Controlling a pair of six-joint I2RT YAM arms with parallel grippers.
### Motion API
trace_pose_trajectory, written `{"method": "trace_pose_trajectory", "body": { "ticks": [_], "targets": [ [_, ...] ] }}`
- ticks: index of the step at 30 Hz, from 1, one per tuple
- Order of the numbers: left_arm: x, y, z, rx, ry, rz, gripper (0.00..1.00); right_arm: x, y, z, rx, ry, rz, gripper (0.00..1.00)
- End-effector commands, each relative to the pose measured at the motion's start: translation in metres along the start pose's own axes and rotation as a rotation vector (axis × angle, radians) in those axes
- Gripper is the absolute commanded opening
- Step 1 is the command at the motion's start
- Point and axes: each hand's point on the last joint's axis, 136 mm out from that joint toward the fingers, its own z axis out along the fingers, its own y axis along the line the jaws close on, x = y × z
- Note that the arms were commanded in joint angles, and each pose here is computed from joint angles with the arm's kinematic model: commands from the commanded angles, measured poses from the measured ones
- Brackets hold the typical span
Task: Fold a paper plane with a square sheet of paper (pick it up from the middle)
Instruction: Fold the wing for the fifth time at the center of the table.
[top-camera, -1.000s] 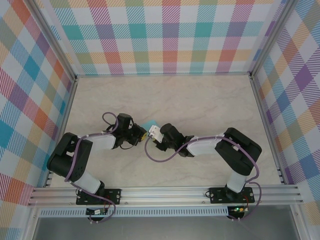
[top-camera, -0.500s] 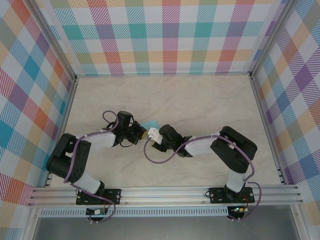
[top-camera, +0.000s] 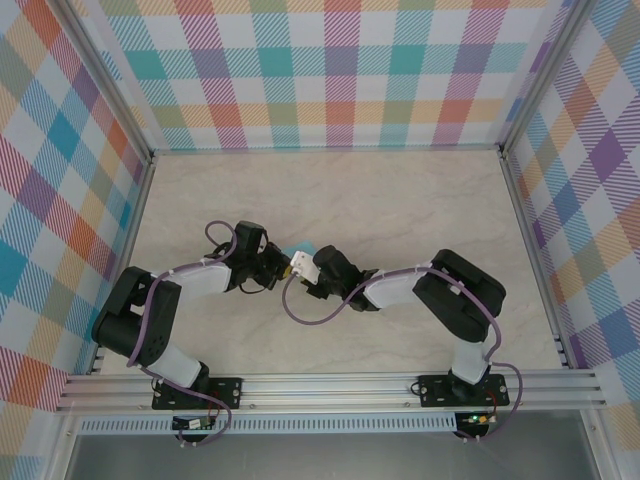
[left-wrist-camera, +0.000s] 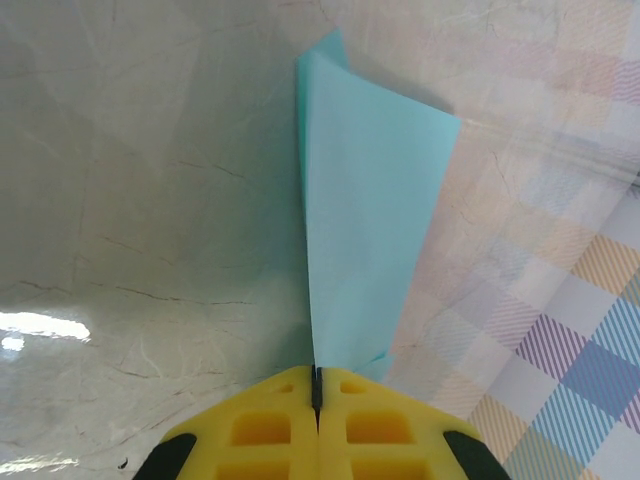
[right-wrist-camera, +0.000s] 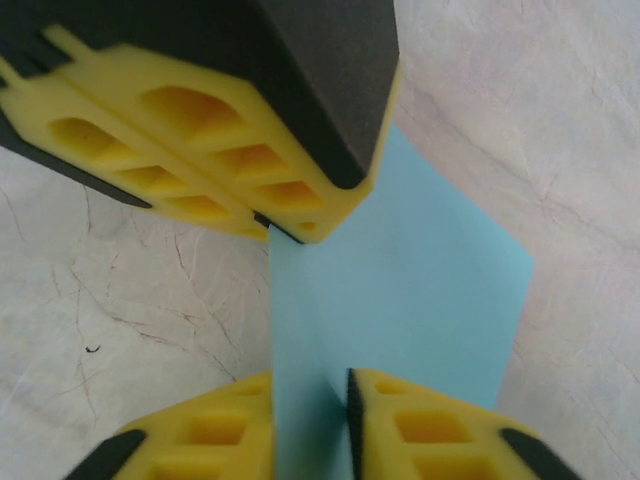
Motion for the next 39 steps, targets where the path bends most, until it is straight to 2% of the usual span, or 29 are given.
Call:
{"method": "trace_pose_trajectory", "body": {
  "ticks": [1,4,7,12,17,24,28,34,39],
  "targets": [
    [0.003,-0.014,-0.008,0.019,0.005,0.016,0.01,-0.010,0.001,0.004,-0.004,-0.025,0.003,0.14],
    [-0.002,-0.014,-0.014,0.005,-0.021,0.033,0.07,-0.008,0.004,0.003,-0.023,-0.019,0.034,0.08],
    [-0.011,-0.013,-0.026,-0.027,-0.069,0.056,0.19,-0.007,0.008,0.002,-0.064,-0.013,0.103,0.07],
    [-0.025,-0.005,-0.046,-0.066,-0.136,0.069,0.34,-0.004,0.010,0.001,-0.147,0.003,0.265,0.04],
    [-0.031,0.003,-0.055,-0.048,-0.165,0.064,0.42,-0.005,0.007,-0.005,-0.243,-0.004,0.473,0.02],
    [-0.019,-0.002,-0.050,0.058,-0.118,0.102,0.44,-0.007,-0.003,-0.014,-0.343,-0.035,0.728,0.02],
    [-0.009,0.000,-0.040,0.075,-0.080,0.120,0.44,-0.006,-0.012,-0.018,-0.374,-0.063,0.850,0.03],
    [0.006,0.003,-0.022,0.084,-0.032,0.128,0.40,0.006,-0.017,-0.016,-0.368,-0.045,0.936,0.09],
    [0.019,-0.003,-0.006,0.086,0.007,0.158,0.36,0.011,-0.019,-0.016,-0.378,-0.034,1.006,0.08]
  ]
}}
